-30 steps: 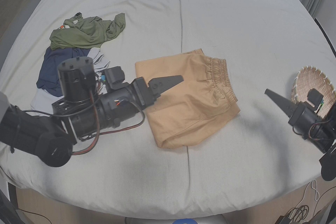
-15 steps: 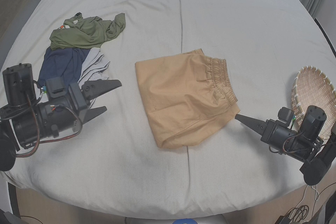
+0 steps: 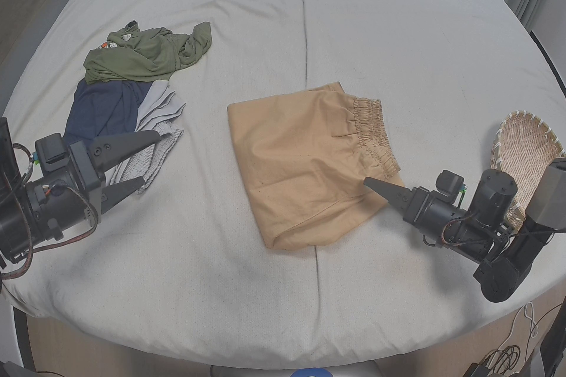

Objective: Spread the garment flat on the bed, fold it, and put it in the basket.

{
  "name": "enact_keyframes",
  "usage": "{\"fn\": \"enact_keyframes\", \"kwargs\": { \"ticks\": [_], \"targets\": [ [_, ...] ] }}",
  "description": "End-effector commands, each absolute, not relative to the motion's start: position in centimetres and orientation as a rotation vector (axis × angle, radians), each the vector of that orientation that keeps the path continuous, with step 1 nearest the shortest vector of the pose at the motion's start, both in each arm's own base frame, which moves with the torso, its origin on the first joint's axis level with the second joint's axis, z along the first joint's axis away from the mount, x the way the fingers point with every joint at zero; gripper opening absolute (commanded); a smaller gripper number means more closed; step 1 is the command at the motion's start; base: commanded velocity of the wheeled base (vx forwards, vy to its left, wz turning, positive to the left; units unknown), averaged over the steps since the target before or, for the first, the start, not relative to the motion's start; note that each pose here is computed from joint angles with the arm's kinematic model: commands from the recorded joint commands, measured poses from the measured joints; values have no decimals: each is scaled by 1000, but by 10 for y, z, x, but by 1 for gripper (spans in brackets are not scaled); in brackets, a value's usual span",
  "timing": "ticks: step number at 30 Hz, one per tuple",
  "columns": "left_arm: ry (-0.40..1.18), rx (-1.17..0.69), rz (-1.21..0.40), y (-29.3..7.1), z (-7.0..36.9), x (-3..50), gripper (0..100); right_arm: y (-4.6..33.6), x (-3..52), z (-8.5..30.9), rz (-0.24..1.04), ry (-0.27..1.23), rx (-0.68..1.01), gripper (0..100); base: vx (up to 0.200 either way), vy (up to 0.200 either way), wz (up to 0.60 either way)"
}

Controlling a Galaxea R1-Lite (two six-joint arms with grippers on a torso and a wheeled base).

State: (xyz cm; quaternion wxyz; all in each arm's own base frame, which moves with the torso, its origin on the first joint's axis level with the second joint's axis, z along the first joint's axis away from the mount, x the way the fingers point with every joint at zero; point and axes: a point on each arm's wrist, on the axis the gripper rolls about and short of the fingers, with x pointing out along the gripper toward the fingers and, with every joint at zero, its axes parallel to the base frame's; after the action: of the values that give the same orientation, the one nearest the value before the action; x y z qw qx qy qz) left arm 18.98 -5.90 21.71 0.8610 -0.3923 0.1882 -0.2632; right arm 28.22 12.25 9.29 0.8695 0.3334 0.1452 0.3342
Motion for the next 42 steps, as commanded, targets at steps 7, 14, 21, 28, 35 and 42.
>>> {"fn": "enact_keyframes", "kwargs": {
  "ticks": [7, 14, 21, 28, 35, 42],
  "targets": [
    [380, -828, -518, -49, 212, 178, 100, 145, 302, 91, 745, 270, 706, 0, 0, 0, 0],
    [413, -830, -501, -48, 202, 175, 100, 141, 293, 109, 759, 226, 710, 0, 0, 0, 0],
    [399, -832, -490, -45, 203, 174, 100, 131, 274, 162, 818, 60, 711, 0, 0, 0, 0],
    [404, -831, -490, -45, 200, 171, 100, 117, 257, 197, 835, -78, 674, 0, 0, 0, 0],
    [402, -831, -490, -44, 200, 170, 100, 89, 253, 239, 778, -214, 618, 0, 0, 0, 0],
    [407, -831, -488, -44, 197, 169, 100, 76, 245, 283, 760, -263, 604, 0, 0, 0, 0]
  ]
}}
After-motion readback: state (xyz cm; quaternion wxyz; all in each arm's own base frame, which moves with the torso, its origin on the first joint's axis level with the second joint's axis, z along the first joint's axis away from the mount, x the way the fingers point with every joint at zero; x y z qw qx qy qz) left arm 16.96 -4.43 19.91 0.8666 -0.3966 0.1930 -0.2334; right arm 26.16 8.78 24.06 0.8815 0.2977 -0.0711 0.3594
